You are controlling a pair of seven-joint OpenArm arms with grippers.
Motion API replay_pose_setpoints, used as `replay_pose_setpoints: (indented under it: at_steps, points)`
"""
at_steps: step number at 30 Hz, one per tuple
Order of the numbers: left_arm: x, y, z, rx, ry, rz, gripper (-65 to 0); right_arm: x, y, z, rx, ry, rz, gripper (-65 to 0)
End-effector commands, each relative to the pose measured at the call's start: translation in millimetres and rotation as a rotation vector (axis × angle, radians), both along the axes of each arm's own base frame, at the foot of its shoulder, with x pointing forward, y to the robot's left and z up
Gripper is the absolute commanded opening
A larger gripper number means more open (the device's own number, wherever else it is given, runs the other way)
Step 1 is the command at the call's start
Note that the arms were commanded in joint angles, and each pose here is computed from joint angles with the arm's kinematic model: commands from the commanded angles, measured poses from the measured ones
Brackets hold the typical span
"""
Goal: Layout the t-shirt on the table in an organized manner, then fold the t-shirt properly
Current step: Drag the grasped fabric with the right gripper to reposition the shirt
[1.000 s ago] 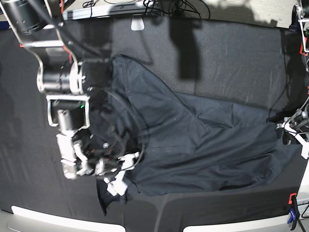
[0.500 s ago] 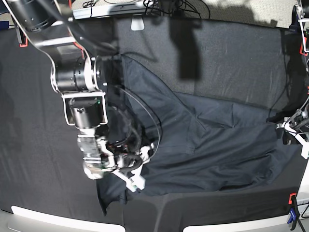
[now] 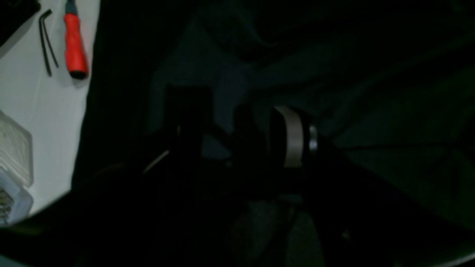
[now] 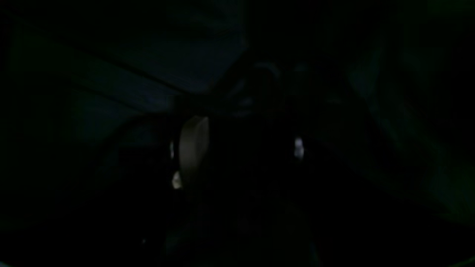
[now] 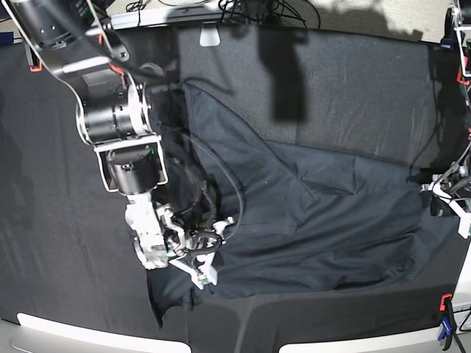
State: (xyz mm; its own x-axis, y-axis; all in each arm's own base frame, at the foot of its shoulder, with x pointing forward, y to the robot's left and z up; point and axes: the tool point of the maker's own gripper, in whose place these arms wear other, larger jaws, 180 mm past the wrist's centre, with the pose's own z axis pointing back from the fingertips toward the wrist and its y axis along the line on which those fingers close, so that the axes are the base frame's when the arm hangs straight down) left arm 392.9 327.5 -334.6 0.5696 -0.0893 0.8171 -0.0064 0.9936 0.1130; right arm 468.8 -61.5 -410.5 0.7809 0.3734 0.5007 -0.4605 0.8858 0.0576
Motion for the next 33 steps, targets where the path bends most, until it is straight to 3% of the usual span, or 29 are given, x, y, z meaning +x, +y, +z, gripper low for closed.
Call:
replay_pose_setpoints:
  at_steps: [1,4,10,12,19,26,33]
  points:
    - [9,8,22,0.022,-0.059,0.002,-37.4,20,9,27,0.044,-0.061,0.014,-39.5]
    - [9,8,21,0.022,-0.058,0.002,-37.4,13,20,27,0.082,-0.034,0.047,-39.5]
    - [9,8,21,0.022,-0.058,0.003,-37.4,6,18,22,0.058,0.011,0.055,-40.0]
    - [9,8,21,0.022,-0.058,0.002,-37.4,4,17,20,0.054,0.019,0.055,-42.9]
    - [8,8,20,0.022,-0.049,0.003,-37.4,25,5,28,0.027,-0.123,0.054,-40.6]
    - [2,9,12,0.022,-0.031,0.003,-37.4,20,-1,20,0.029,-0.115,0.042,-38.5]
    - [0,10,11,0.040,-0.030,0.002,-37.4,-6,32,15,0.183,-0.001,0.091,-38.5]
